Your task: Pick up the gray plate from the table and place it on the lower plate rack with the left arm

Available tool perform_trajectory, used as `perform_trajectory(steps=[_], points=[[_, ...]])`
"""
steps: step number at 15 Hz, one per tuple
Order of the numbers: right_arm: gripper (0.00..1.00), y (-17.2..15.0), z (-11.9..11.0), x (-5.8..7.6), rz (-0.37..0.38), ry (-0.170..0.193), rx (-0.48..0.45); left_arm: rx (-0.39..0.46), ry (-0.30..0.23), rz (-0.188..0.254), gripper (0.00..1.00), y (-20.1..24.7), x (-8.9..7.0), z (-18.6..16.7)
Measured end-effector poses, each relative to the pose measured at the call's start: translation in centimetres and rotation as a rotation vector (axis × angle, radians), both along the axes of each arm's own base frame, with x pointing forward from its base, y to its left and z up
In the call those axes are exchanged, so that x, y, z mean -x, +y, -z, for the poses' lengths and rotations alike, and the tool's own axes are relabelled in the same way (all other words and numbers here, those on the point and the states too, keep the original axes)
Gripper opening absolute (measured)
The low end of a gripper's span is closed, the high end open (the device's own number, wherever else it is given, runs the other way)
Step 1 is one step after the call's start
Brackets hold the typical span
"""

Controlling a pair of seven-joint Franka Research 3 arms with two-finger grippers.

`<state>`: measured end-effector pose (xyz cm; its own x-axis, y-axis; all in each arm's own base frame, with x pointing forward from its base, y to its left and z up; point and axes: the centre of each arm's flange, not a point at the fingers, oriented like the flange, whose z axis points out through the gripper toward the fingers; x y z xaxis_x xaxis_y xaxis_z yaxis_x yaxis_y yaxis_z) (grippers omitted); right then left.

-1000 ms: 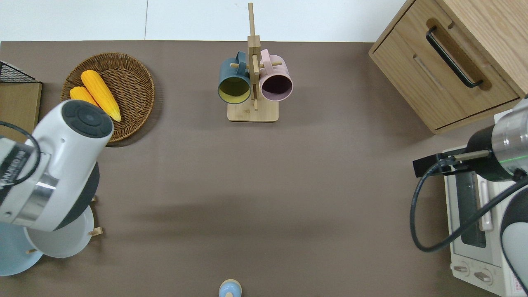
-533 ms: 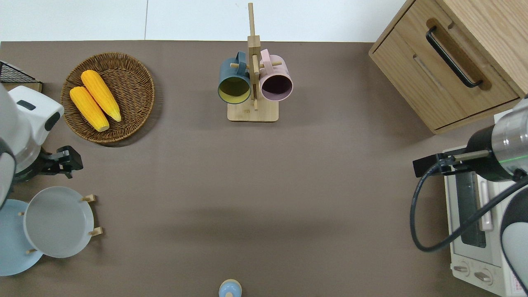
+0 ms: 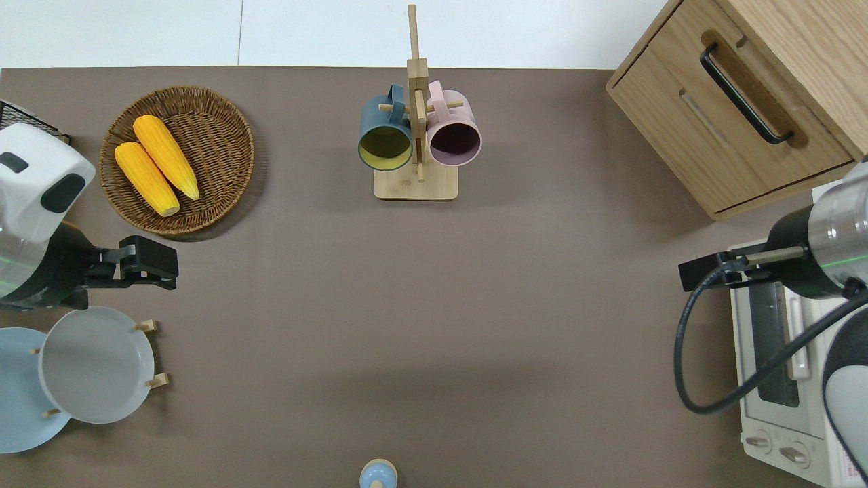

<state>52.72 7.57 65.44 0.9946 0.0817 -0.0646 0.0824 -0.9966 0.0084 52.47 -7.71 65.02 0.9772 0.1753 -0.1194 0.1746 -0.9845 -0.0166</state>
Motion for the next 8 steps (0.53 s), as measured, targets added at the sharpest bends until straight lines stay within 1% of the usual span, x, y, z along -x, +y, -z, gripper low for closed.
perform_trajectory(steps=[2, 4, 6, 8], points=[[0.99, 0.0, 0.0, 0.0, 0.0, 0.0, 0.0, 0.016, -0.02, 0.023, 1.0, -0.7, 0.9, -1.2], [0.99, 0.0, 0.0, 0.0, 0.0, 0.0, 0.0, 0.019, -0.026, 0.033, 1.0, -1.0, 1.3, -1.5], [0.99, 0.0, 0.0, 0.0, 0.0, 0.0, 0.0, 0.021, -0.029, 0.045, 1.0, -1.0, 1.4, -0.9], [0.99, 0.0, 0.0, 0.0, 0.0, 0.0, 0.0, 0.024, -0.046, 0.048, 1.0, -0.8, 1.4, 0.7]])
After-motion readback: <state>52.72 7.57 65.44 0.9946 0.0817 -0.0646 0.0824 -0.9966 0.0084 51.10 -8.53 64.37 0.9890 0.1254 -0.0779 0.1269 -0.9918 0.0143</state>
